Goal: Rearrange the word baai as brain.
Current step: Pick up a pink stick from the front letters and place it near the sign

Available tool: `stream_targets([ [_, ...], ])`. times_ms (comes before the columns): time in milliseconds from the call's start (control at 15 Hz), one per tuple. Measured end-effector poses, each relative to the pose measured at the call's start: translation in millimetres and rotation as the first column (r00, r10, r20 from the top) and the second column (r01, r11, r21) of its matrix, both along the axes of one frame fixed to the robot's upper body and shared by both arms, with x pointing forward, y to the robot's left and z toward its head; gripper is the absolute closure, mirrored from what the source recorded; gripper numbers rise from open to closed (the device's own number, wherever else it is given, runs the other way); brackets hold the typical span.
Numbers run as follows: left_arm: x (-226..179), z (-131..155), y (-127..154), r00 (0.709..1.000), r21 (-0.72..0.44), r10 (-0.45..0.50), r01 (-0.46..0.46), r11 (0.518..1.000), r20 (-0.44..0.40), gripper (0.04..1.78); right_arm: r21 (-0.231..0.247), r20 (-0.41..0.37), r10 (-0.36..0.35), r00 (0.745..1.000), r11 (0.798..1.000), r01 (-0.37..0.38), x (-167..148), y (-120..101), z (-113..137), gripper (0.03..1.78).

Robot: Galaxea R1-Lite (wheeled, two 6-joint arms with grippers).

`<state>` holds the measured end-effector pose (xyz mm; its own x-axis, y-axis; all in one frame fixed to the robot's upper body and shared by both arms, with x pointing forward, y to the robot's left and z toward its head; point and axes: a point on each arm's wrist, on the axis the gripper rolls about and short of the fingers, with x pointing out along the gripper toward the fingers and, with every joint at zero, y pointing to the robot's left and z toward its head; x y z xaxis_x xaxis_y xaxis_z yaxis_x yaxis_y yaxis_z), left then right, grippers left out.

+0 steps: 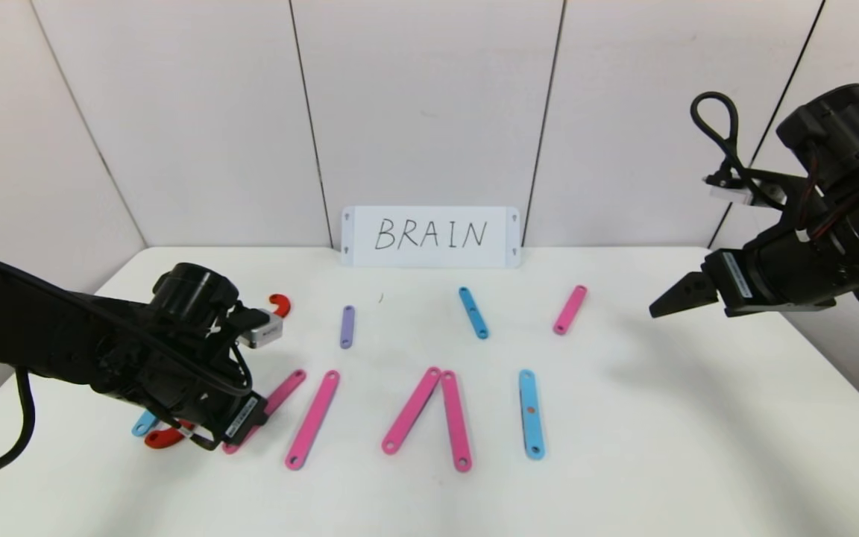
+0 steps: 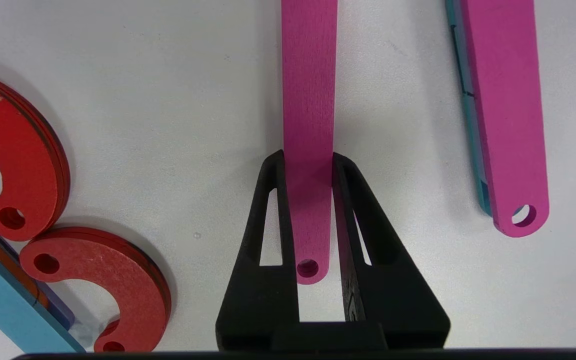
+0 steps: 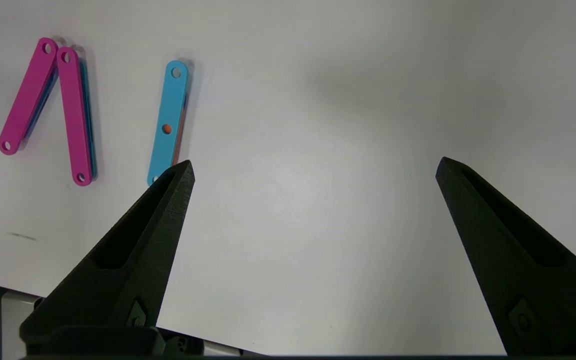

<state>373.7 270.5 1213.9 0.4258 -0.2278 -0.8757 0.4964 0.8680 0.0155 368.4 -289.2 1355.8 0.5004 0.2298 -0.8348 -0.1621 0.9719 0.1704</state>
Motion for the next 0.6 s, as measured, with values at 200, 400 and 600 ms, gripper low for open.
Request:
stream_targets([
  [200, 3.4, 3.6, -1.3, 1.0, -0.016, 0.017, -0.016, 1.0, 0.027, 1.55, 0.0, 0.0, 0.0, 1.0, 1.0, 0.0, -0.1, 0.0, 0.0, 0.11],
  [400, 14.8, 14.9, -3.3, 0.983, -0.103, 0.115, -0.1, 0.99, 0.145, 1.55, -0.001, -0.003, 0.003, 1.0, 1.0, -0.003, -0.2, 0.2, -0.7, 0.11],
  [600, 31.1, 35.8, 5.4, 0.9, -0.177, 0.311, -0.267, 0.947, 0.306, 1.55, -0.005, -0.006, 0.01, 1.0, 1.0, -0.01, -0.4, 0.9, -1.9, 0.11],
])
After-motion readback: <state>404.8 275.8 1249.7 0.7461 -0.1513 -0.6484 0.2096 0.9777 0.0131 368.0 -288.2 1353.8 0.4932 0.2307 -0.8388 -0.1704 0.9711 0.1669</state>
